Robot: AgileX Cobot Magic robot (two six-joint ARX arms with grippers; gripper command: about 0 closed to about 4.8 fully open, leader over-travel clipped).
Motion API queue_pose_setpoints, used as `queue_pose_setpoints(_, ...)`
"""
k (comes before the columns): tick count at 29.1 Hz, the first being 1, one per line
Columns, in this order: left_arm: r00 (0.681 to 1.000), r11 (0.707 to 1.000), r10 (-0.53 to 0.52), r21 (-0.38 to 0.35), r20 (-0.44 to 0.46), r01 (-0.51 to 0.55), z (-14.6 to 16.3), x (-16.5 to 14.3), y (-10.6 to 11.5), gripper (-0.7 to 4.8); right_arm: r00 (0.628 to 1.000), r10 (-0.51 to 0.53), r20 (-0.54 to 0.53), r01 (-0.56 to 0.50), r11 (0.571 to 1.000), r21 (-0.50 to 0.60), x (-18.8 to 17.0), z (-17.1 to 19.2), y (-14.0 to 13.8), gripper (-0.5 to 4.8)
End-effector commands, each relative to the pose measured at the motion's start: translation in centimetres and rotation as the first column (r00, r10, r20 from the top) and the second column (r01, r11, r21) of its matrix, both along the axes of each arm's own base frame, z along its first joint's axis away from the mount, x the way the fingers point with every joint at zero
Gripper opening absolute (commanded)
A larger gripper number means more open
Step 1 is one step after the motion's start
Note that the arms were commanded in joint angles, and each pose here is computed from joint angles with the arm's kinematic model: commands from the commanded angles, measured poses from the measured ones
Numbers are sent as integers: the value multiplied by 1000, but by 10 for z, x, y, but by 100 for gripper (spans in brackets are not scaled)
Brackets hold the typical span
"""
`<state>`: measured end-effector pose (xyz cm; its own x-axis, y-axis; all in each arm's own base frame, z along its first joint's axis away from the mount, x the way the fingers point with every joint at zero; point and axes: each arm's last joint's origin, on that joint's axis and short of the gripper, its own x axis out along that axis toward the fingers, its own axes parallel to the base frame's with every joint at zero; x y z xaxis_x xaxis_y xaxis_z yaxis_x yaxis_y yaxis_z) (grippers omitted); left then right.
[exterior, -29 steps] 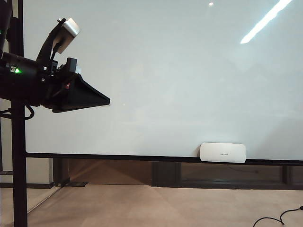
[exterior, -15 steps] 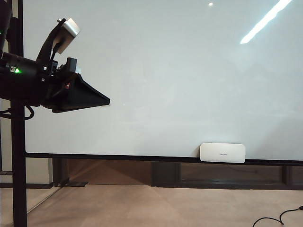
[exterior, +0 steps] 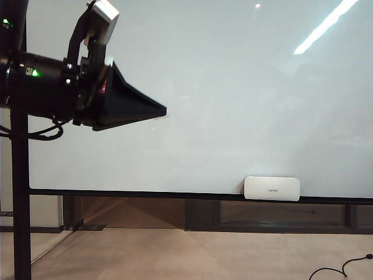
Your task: Reach to the right to find the marker pen, pick it up, and write the number 19 on the whiteboard.
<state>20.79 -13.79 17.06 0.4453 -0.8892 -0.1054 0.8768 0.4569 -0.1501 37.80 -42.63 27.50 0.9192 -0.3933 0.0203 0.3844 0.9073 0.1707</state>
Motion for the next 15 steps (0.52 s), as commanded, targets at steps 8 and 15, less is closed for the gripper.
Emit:
queue_pose_setpoints(8, 994, 993, 43, -113, 98, -32, 37, -10, 6, -5, 984, -176, -14, 176, 984, -30, -28, 101, 42, -4)
queue_pose_setpoints(15, 976, 983, 112, -163, 188, -81, 70, -28, 19, -5, 976, -219, -2, 218, 974, -61, -65, 175, 86, -4)
